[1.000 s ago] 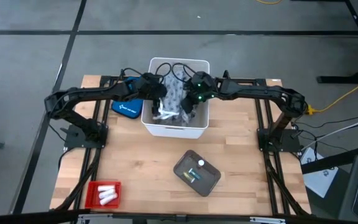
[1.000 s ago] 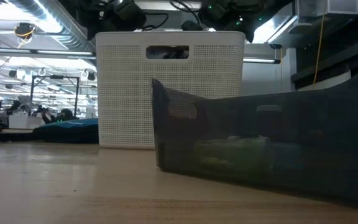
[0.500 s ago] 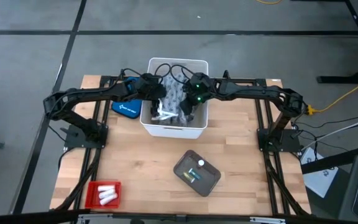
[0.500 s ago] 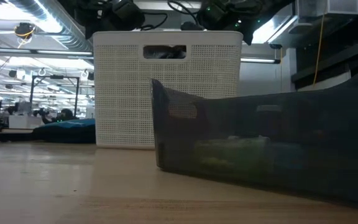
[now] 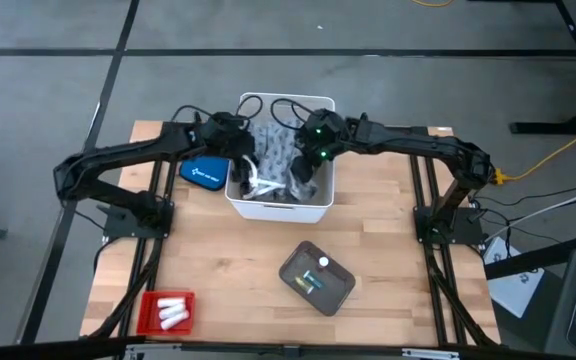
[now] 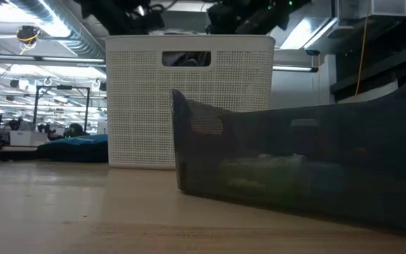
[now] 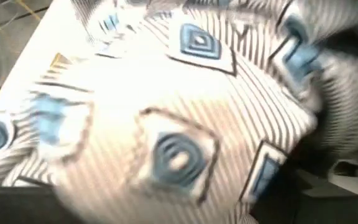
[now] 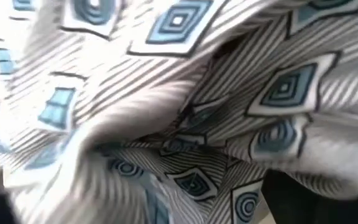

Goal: Pick & place medical supplies in basket/bin
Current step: Put the gray patient gown into the white organizer bin

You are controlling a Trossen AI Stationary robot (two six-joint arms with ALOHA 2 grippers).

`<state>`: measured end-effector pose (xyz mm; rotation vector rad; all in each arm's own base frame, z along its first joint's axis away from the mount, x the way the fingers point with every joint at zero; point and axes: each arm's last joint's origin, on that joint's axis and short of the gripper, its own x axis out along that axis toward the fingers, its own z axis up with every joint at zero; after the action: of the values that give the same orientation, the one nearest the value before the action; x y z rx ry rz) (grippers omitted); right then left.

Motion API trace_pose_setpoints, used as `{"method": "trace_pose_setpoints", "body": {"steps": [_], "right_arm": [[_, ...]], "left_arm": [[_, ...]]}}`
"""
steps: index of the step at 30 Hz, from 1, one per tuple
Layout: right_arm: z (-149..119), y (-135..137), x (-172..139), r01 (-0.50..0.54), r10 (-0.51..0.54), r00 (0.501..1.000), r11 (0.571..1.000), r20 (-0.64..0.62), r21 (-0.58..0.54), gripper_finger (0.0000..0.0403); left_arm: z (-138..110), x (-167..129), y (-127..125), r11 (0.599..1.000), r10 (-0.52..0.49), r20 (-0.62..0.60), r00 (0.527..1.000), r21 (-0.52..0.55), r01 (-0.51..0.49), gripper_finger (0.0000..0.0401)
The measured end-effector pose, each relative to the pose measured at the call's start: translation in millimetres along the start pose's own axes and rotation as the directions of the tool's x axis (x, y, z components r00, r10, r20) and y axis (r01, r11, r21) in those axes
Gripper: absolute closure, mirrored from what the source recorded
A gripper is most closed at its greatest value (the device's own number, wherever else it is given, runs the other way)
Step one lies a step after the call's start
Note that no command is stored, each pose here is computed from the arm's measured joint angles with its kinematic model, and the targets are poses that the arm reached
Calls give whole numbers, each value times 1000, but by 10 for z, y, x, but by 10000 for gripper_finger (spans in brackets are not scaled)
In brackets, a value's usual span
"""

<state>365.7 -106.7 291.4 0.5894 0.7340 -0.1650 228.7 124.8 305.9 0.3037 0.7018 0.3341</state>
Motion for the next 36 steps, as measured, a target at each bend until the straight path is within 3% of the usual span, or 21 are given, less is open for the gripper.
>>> {"method": "trace_pose_setpoints", "body": {"steps": [4, 9, 13, 16, 19, 22, 28, 32, 36], "right_arm": [[40, 93, -72, 1, -1, 1000, 1000, -21, -5, 116], [9, 107, -98, 48, -48, 997, 999, -59, 1, 119], [13, 102, -101, 59, -58, 997, 998, -55, 0, 119], [14, 98, -101, 78, -79, 996, 997, -48, -16, 119], [24, 100, -136, 103, -103, 994, 994, -29, -26, 120], [51, 120, -237, 147, -146, 989, 989, 23, -36, 120], [94, 242, -466, 125, -119, 987, 991, 106, -51, 120], [16, 245, -366, 57, -57, 998, 998, -2, -24, 120], [-17, 252, -338, 82, -82, 996, 996, -17, -22, 120]], "left_arm": [[49, -185, 2, 997, -70, -9, 997, -15, 70, 198], [115, -356, -16, 996, -89, 14, 996, -18, 89, 196], [211, -407, -71, 989, -145, 120, 982, 13, 145, 201], [305, -417, -113, 988, -152, 197, 969, 31, 149, 206], [364, -388, -136, 995, -98, 215, 972, 55, 88, 209], [363, -378, -143, 997, -78, 199, 977, 44, 71, 209], [117, -230, -190, 975, -223, -26, 974, -30, 222, 215], [258, -283, -168, 979, -200, 71, 977, -11, 201, 222], [441, -385, -111, 996, -92, 127, 988, 5, 92, 229]]}}
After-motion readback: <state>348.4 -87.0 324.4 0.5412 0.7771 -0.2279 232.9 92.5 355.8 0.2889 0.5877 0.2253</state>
